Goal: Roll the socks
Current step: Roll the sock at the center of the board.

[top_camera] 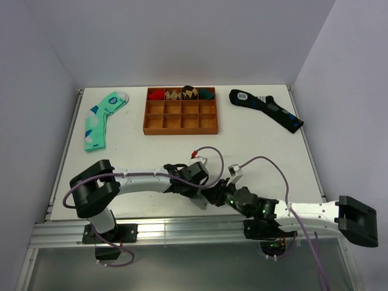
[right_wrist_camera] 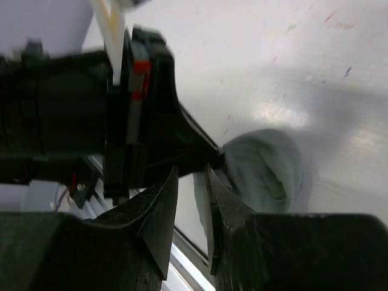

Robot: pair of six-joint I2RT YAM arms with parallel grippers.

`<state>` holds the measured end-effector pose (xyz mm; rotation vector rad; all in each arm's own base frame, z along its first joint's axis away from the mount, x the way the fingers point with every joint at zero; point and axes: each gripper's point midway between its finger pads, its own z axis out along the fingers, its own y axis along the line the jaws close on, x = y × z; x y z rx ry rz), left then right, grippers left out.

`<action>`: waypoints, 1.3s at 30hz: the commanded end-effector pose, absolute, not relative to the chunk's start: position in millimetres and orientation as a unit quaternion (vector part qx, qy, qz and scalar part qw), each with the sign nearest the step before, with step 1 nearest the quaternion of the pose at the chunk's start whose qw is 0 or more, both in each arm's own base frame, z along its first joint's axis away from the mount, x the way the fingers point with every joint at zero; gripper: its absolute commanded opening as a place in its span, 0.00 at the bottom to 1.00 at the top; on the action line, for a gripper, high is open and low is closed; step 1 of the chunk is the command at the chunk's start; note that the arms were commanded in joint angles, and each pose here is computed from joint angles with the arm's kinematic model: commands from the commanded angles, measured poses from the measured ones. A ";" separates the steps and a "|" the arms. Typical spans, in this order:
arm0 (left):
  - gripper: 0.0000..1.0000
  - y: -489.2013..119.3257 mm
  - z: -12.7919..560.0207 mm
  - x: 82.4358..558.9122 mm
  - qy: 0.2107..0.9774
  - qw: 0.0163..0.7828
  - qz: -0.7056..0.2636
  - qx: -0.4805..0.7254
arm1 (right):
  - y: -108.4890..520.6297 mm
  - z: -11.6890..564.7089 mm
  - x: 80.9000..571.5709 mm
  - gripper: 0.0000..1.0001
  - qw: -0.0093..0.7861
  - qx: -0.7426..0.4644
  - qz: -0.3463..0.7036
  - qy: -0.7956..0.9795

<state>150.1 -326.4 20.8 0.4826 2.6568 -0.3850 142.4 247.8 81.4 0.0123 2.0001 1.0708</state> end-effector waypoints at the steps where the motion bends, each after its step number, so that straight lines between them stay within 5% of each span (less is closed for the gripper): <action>1: 0.00 -301.6 7.6 128.9 0.962 0.139 -0.097 0.217 | 232.4 49.5 137.9 0.32 0.447 -0.003 0.376 0.812; 39: 0.00 -297.9 3.8 132.0 0.963 0.135 -0.086 0.215 | 295.0 49.9 102.1 0.39 0.469 -0.156 0.194 0.847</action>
